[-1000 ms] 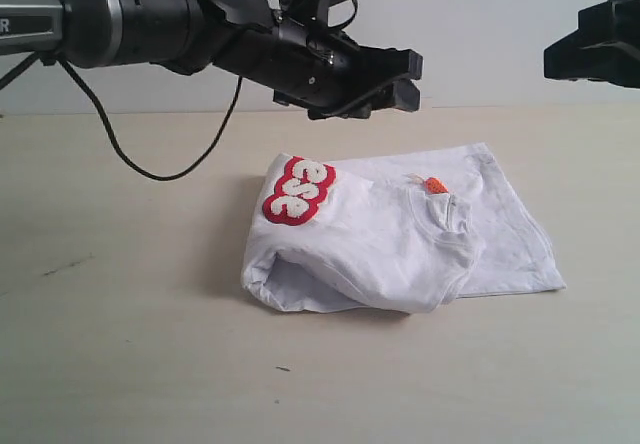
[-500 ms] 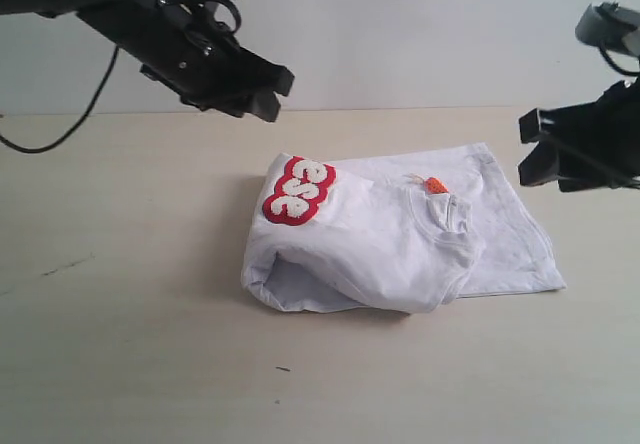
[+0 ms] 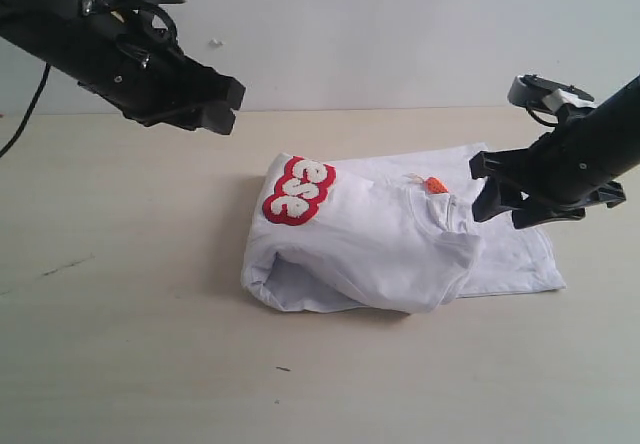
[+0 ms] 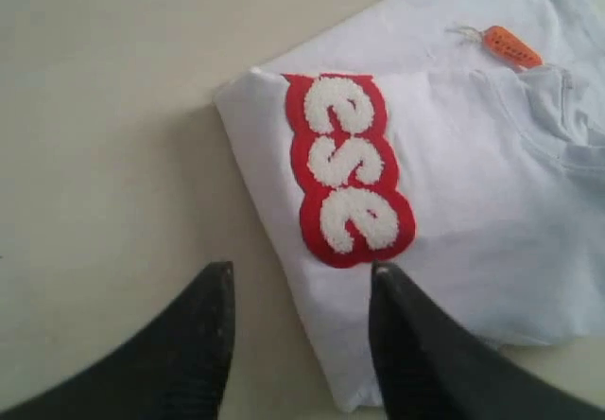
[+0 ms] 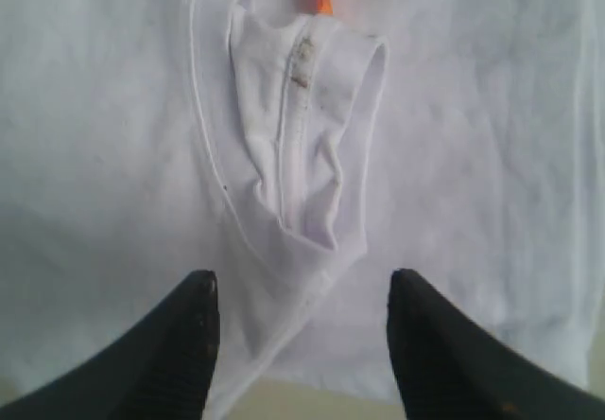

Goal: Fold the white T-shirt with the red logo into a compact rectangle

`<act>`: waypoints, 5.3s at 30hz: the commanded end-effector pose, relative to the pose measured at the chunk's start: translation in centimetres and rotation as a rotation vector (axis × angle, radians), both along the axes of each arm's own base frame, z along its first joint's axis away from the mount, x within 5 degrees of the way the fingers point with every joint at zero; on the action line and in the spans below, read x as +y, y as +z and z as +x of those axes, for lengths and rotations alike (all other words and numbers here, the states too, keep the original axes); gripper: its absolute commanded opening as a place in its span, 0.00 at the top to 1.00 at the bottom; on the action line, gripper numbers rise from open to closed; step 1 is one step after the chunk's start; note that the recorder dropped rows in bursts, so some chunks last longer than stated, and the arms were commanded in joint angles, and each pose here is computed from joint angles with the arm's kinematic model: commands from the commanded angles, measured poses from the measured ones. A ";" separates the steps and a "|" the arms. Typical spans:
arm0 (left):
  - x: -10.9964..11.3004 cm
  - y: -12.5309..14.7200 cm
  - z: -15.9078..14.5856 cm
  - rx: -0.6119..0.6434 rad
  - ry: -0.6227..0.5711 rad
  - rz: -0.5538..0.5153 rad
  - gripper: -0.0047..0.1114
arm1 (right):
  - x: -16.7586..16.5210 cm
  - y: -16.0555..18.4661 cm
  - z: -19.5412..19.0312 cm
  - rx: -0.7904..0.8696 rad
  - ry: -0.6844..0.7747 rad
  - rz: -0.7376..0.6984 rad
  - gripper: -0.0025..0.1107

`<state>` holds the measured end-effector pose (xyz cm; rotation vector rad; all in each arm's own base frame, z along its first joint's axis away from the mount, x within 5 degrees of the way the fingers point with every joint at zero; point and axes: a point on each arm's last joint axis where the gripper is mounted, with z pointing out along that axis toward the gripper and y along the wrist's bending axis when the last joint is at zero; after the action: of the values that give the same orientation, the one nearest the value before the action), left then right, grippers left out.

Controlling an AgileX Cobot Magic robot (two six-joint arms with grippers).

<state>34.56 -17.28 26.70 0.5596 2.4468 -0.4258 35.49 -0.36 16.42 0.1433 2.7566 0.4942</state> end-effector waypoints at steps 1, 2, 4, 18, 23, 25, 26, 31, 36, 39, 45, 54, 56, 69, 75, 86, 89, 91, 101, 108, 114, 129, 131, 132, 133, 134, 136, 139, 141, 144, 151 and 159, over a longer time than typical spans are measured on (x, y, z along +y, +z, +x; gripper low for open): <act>0.6 0.4 -0.8 -0.055 0.017 -0.005 0.57 | -0.2 -2.0 2.9 0.000 0.008 0.026 0.50; 0.7 0.4 -0.9 -0.054 0.015 -0.003 0.57 | -0.2 -2.3 3.5 -0.002 0.010 0.028 0.50; 0.7 0.2 -1.0 -0.056 0.011 0.002 0.57 | -0.3 -3.4 4.9 0.004 0.006 0.033 0.50; 0.7 0.6 -0.5 -0.129 0.004 0.003 0.57 | 0.2 -7.0 6.3 0.068 0.053 0.108 0.62; 0.6 -0.6 -0.6 -0.067 -0.011 0.024 0.57 | 0.6 -6.7 5.9 0.106 0.073 0.162 0.65; 0.5 -1.3 -0.6 -0.033 -0.018 0.038 0.57 | 0.7 -6.6 5.9 0.113 0.075 0.169 0.68; 0.5 -1.4 -0.6 -0.028 -0.019 0.040 0.57 | 0.8 -6.6 5.8 0.121 0.086 0.178 0.72; 0.6 -1.9 -0.7 -0.007 -0.022 0.048 0.57 | 1.0 -6.5 5.6 0.125 0.111 0.202 0.81; 0.6 -2.0 -0.8 -0.003 -0.023 0.049 0.57 | 1.6 -6.1 5.9 0.096 0.143 0.246 0.72; 0.6 -2.0 -0.8 -0.001 -0.024 0.050 0.57 | 2.1 -5.9 5.9 0.094 0.167 0.242 0.78; 0.6 -2.0 -0.8 0.008 -0.026 0.050 0.57 | 3.3 -6.0 5.5 0.094 0.279 0.223 0.98; 0.6 -2.1 -0.9 0.015 -0.028 0.052 0.57 | 3.0 -0.2 6.3 -0.058 0.309 0.122 0.98; 0.6 -2.0 -0.9 0.013 -0.027 0.051 0.57 | 2.7 1.8 6.4 -0.108 0.299 0.070 0.98; 0.6 -2.0 -0.8 -0.002 -0.022 0.047 0.57 | 0.3 9.8 5.5 -0.277 0.239 -0.257 0.98; 0.6 -2.0 -0.7 -0.003 -0.022 0.047 0.57 | -1.8 8.0 5.8 -0.164 0.119 -0.442 0.98; 0.6 -2.0 -0.8 -0.003 -0.022 0.046 0.57 | -3.7 6.4 6.3 -0.099 0.024 -0.618 0.66; 0.6 -2.0 -0.8 0.001 -0.021 0.043 0.57 | -3.6 6.4 6.3 -0.101 -0.008 -0.586 0.58; 0.6 -2.0 -0.8 0.001 -0.021 0.043 0.57 | -3.2 6.3 6.4 -0.104 -0.032 -0.530 0.58; 0.5 -2.0 -0.9 0.017 -0.024 0.043 0.57 | 3.1 1.4 6.4 0.039 0.259 -0.281 0.94; 0.5 -2.0 -0.9 0.011 -0.023 0.042 0.58 | 8.6 -3.0 6.1 0.110 0.423 -0.289 0.98; 0.5 -2.1 -0.8 0.014 -0.024 0.043 0.58 | 11.5 -3.4 5.3 0.120 0.510 -0.290 0.98; 0.5 -2.1 -0.8 0.013 -0.023 0.039 0.58 | 10.9 -0.9 5.9 0.025 0.396 -0.312 0.98; 0.5 -2.1 -0.8 0.012 -0.025 0.040 0.58 | 11.8 -1.0 5.8 0.001 0.408 -0.248 0.98; 0.5 -2.1 -0.9 0.014 -0.025 0.041 0.58 | 12.5 -1.3 5.7 -0.005 0.423 -0.223 0.98; 0.5 -2.1 -0.9 0.014 -0.025 0.041 0.58 | 12.8 -1.7 5.6 -0.003 0.428 -0.217 0.98; 0.5 -2.1 -0.9 0.016 -0.026 0.041 0.58 | 13.3 -2.3 5.4 0.010 0.439 -0.216 0.98; 0.5 -2.1 -0.9 0.016 -0.026 0.041 0.58 | 13.9 -3.7 5.1 0.046 0.463 -0.221 0.98; 0.5 -2.1 -0.9 0.021 -0.026 0.040 0.58 | 14.8 -5.5 4.7 0.096 0.491 -0.224 0.98; 0.5 -2.1 -0.9 0.021 -0.026 0.040 0.58 | 15.1 -6.2 4.6 0.108 0.504 -0.228 0.98; 0.5 -2.1 -0.9 0.018 -0.027 0.040 0.58 | 15.7 -6.5 4.3 0.115 0.511 -0.217 0.98; 0.5 -2.0 -0.9 0.017 -0.030 0.041 0.58 | 19.1 -7.0 2.7 0.123 0.612 -0.220 0.98; 0.6 -1.3 -1.3 0.006 -0.037 0.038 0.58 | 21.7 -6.3 1.5 0.099 0.685 -0.229 0.98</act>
<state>33.50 -16.75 24.74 0.6201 2.4787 -0.3927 38.01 20.84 10.95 -0.8228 2.8271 0.3143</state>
